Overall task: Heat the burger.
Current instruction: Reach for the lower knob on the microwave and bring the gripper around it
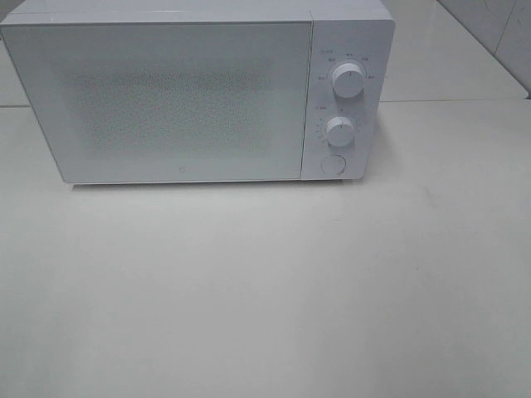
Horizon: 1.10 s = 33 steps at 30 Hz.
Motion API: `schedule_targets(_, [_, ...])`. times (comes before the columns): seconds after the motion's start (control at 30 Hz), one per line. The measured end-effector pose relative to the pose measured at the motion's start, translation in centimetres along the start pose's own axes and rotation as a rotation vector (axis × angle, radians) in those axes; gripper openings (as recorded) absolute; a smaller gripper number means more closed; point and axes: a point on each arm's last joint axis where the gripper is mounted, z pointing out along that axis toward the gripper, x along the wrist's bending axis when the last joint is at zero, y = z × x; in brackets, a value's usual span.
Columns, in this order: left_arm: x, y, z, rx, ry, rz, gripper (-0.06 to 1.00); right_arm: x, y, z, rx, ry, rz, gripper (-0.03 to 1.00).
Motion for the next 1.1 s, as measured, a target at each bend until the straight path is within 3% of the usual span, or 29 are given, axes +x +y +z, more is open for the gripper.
schedule_targets(0.53, [0.0,0.0,0.0,0.000,0.000,0.000,0.99,0.6,2.4,5.3,-0.026,0.026,-0.016,0.76])
schedule_targets(0.97, [0.0,0.0,0.0,0.000,0.000,0.000,0.99,1.2,2.7,10.4,0.024,0.046,-0.023,0.75])
schedule_targets(1.1, [0.0,0.0,0.0,0.000,0.000,0.000,0.99,1.4,2.4,12.3,-0.009,0.060,-0.008,0.75])
